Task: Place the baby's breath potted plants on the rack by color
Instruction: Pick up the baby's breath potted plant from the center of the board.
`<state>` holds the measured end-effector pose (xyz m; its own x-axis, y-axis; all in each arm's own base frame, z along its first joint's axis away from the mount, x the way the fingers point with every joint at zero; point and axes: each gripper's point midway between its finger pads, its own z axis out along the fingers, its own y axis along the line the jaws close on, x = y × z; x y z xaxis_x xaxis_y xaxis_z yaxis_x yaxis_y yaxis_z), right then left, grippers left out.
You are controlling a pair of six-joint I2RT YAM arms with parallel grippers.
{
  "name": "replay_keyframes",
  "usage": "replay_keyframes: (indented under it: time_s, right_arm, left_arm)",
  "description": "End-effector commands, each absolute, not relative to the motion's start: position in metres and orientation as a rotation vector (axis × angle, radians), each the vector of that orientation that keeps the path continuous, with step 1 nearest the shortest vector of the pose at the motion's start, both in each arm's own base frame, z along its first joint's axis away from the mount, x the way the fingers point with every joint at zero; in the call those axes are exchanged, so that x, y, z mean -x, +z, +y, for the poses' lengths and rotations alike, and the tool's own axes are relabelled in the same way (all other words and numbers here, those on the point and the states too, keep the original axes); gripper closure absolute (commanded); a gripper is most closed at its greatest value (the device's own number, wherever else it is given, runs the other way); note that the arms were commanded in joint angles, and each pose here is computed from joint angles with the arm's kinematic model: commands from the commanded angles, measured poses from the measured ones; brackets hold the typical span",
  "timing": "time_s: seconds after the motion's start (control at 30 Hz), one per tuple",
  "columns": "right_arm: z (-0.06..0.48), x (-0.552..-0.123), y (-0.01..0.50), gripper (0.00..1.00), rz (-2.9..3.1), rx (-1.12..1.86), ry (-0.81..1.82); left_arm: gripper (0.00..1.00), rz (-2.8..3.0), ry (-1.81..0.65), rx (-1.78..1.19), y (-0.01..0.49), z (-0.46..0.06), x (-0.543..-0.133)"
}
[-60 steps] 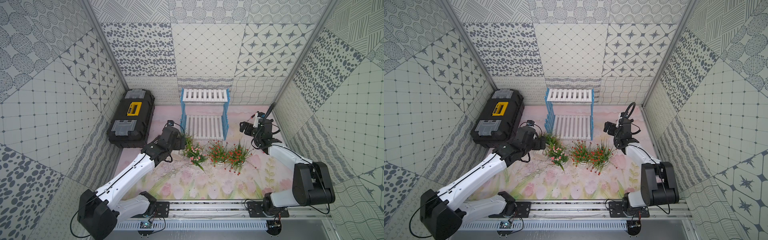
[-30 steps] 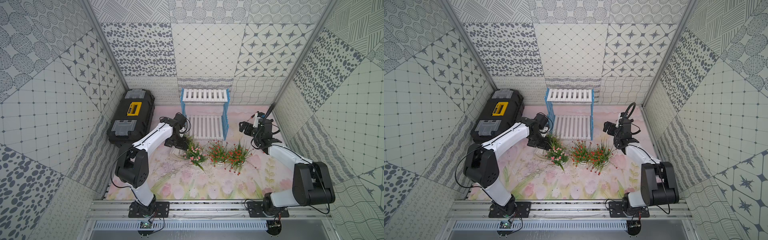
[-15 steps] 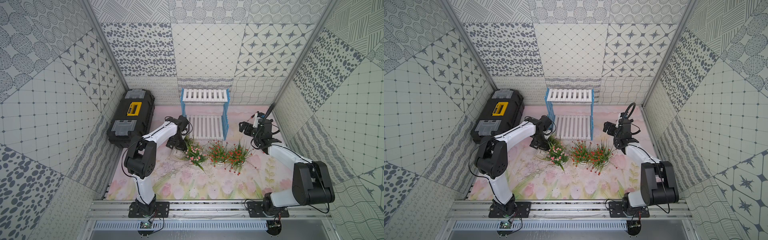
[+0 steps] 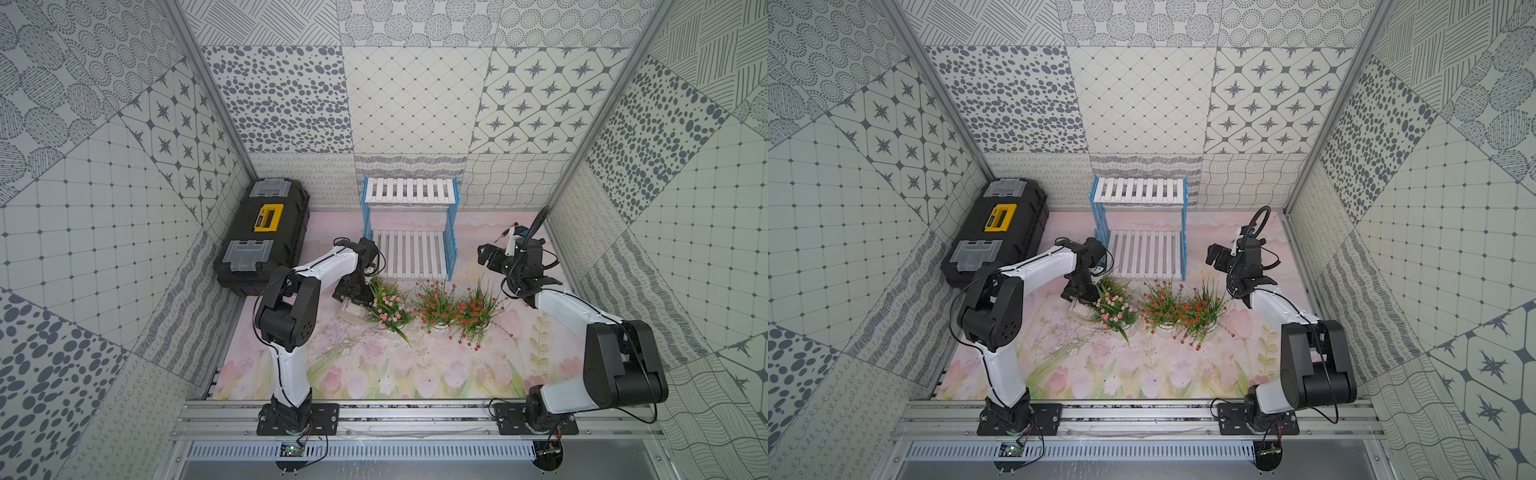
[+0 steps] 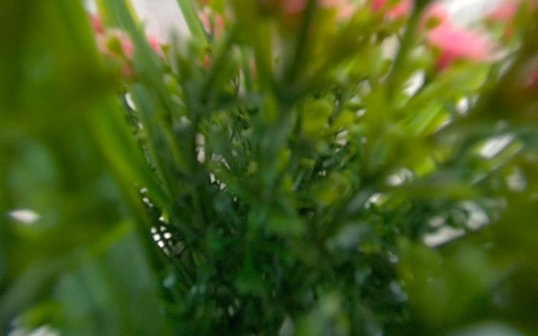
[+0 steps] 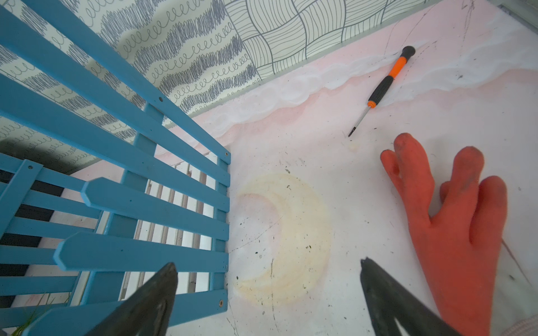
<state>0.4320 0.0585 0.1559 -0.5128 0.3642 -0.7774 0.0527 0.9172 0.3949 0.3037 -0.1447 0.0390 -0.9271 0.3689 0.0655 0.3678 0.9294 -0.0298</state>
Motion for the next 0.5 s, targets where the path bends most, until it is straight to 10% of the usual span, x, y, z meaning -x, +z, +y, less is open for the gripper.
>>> replay_keyframes:
  time_s: [0.0,0.47]
  right_arm:
    - [0.060,-0.439,0.169,0.02,2.034,-0.297,0.407]
    - [0.060,-0.439,0.171,0.02,2.031,-0.298,0.413]
  left_arm:
    - [0.14,-2.972,-0.030,0.585,0.026,-0.134,-0.298]
    - [0.50,-3.045,-0.025,0.528,0.045,-0.129,-0.297]
